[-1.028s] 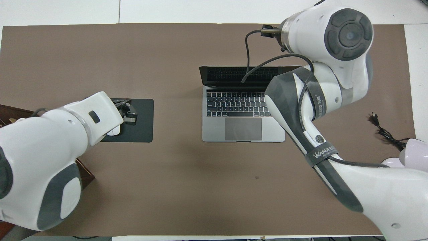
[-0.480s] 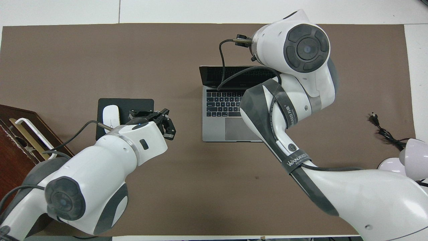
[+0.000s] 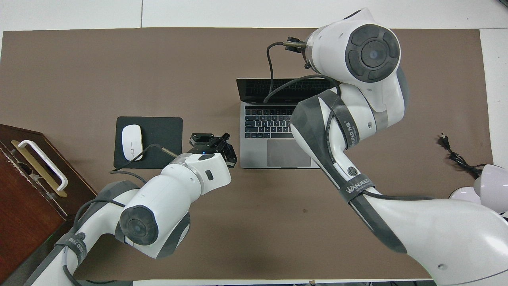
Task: Close laptop with both arms
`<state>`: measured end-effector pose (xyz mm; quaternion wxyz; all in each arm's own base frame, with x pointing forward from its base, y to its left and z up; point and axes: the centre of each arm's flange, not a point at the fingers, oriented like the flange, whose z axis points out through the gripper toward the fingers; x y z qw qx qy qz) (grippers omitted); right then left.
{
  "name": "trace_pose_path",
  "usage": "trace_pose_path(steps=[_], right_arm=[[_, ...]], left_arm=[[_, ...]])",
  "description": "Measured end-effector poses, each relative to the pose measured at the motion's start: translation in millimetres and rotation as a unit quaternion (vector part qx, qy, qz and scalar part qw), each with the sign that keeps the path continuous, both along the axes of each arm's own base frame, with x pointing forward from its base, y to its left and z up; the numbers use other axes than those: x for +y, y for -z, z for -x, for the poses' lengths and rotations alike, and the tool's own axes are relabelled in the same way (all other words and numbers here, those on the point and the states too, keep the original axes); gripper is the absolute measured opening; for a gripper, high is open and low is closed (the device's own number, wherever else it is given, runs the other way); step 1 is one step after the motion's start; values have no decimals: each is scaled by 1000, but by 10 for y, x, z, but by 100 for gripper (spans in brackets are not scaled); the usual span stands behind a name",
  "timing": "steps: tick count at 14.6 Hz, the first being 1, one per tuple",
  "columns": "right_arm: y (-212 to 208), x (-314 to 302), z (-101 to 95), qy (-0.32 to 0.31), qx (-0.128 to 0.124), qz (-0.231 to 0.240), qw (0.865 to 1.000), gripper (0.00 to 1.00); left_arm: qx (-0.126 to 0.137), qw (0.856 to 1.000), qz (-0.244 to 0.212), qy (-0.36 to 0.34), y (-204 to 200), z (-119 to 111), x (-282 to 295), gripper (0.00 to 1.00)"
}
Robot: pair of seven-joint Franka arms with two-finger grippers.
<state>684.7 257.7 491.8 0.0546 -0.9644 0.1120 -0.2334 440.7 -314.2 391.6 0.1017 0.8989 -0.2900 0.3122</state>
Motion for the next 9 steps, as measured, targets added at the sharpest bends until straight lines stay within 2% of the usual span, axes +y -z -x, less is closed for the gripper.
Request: trace_pose_path(steps=[5,9], right_arm=[[1,-101,-39,7,-1,0,1000,1],[86,-180,-93,13,1,0,1000,1]], left_arm=[[-1,1000,2,10,320,19,-120,1],[-6,1000,6,21,763,74,-251,1]])
